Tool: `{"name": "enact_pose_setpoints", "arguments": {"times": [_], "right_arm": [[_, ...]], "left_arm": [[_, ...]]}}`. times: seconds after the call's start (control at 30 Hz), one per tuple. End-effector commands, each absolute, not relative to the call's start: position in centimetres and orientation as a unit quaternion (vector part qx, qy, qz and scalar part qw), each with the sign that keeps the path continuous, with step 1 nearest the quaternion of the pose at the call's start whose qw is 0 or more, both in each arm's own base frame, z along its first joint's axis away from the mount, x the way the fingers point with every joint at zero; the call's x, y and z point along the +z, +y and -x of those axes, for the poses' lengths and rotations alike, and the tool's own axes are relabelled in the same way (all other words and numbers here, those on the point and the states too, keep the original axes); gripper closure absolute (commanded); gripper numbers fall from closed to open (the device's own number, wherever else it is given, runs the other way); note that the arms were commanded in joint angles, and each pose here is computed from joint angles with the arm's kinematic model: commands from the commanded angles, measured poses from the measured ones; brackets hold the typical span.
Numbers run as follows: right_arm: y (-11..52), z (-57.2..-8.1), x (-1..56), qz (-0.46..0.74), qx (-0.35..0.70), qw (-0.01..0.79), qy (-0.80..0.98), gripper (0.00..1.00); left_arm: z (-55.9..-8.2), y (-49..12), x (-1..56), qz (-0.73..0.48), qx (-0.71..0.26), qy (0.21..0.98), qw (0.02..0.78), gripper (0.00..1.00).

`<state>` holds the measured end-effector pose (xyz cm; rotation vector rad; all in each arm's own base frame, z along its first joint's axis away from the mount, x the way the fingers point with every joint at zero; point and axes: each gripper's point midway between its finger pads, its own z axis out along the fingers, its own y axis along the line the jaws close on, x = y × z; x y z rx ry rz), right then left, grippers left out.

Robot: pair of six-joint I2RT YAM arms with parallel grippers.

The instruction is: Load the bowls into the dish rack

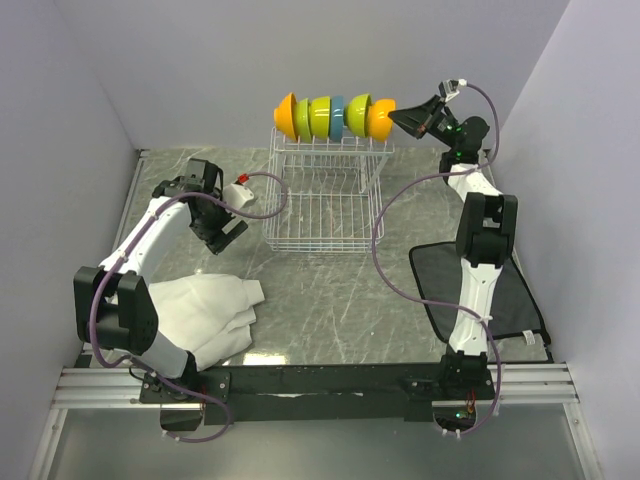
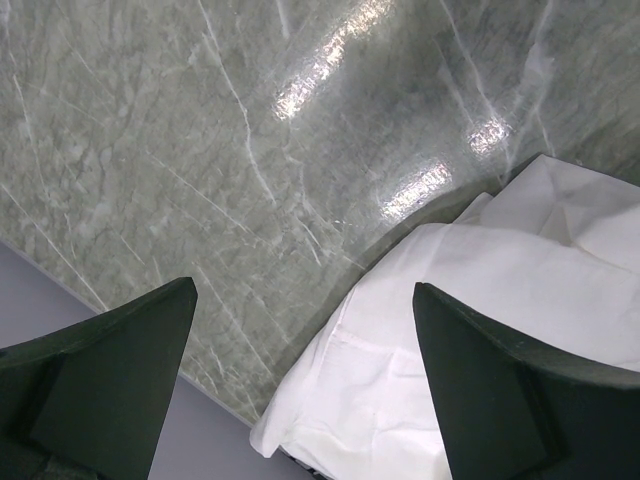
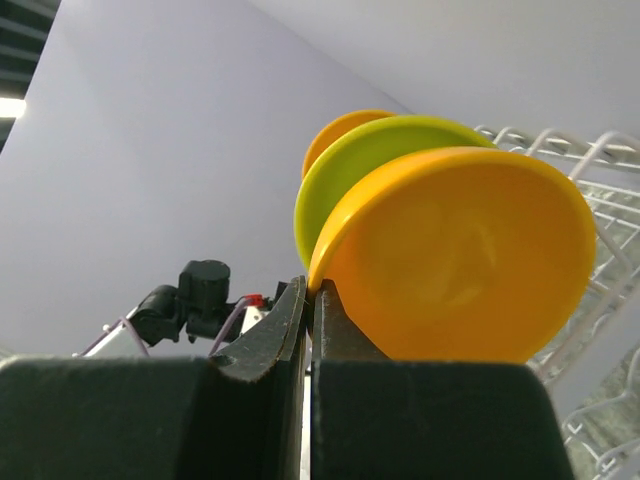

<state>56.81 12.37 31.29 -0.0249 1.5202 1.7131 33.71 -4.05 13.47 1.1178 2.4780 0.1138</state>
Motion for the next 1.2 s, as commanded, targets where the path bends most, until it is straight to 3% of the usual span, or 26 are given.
{"name": "enact_pose_setpoints", "arguments": {"times": [0.0,0.27,0.73,1.17], "right_arm": [[11.9,-57.6,31.6,0.022,0.669,0.442,0.598,1.00],[12.4,-57.7,31.0,0.024,0.667,0.434,0.605,0.96],[14.5,-54.3,34.6,0.153,0.663,0.456,0.573,1.00],[14.4,-56.7,31.6,0.117,0.666,0.429,0.599,1.00]], "left_arm": [[-34.0,-4.1,13.9,-0.398,0.046,0.890,0.219,0.03],[-34.1,-4.6,13.6,-0.401,0.044,0.889,0.217,0.03],[-34.2,-4.9,12.8,-0.404,0.040,0.889,0.209,0.03],[-34.1,-5.2,12.6,-0.409,0.041,0.889,0.203,0.03]]}}
